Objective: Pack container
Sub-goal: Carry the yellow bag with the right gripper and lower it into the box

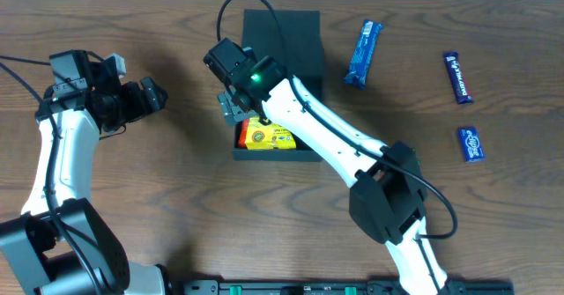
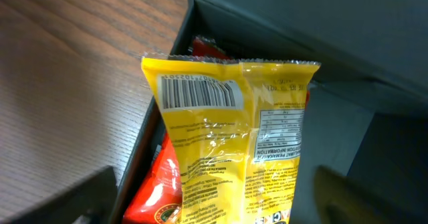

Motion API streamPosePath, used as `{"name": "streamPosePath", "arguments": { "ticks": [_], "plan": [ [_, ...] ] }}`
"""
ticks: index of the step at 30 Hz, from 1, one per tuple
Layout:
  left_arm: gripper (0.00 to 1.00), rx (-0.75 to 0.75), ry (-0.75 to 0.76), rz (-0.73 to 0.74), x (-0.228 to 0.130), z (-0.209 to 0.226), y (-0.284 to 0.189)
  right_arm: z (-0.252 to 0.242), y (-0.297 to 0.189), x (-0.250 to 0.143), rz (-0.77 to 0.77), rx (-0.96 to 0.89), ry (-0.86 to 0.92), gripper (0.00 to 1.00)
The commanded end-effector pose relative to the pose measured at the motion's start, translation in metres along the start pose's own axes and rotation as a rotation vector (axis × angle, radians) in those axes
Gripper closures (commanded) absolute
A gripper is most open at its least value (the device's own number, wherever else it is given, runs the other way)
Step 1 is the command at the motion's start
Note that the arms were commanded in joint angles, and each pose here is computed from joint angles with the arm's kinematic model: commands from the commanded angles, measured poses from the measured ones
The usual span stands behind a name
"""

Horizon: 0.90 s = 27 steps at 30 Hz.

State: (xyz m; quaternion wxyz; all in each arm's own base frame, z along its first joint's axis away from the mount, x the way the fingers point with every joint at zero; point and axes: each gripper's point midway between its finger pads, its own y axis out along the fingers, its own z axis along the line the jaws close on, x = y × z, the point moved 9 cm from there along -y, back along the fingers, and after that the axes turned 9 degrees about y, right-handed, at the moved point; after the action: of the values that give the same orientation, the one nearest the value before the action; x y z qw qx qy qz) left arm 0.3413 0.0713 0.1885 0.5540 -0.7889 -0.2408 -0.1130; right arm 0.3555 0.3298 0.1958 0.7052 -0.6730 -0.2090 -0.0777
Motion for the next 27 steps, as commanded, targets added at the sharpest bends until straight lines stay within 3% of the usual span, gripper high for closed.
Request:
{"name": "streamPosePath", "arguments": {
  "ticks": [1,3,5,6,9,16,27],
  "plan": [
    [0.05,-0.015,0.023,-0.012,0.007,-0.002,-0.001,0.004,-0.029,0.016,-0.078,0.04,0.02,0.05],
    [0.05,-0.015,0.023,-0.012,0.007,-0.002,-0.001,-0.001,-0.051,0.027,-0.123,0.062,0.023,0.23],
    [0.05,-0.015,0.023,-0.012,0.007,-0.002,-0.001,-0.011,-0.071,0.036,-0.165,0.073,0.012,0.93],
    [0.05,-0.015,0.023,-0.012,0.007,-0.002,-0.001,-0.019,-0.08,0.04,-0.179,0.074,0.003,0.99],
    [0.05,-0.015,0.023,-0.012,0.007,-0.002,-0.001,-0.043,-0.08,0.042,-0.11,0.104,-0.023,0.99],
    [0.05,-0.015,0.022,-0.01,0.006,-0.002,-0.001,-0.056,-0.018,0.011,0.174,0.307,-0.055,0.99],
    [0.05,-0.016,0.019,-0.002,0.005,-0.002,-0.001,-0.036,0.018,-0.024,0.233,0.37,-0.172,0.99]
  ]
}}
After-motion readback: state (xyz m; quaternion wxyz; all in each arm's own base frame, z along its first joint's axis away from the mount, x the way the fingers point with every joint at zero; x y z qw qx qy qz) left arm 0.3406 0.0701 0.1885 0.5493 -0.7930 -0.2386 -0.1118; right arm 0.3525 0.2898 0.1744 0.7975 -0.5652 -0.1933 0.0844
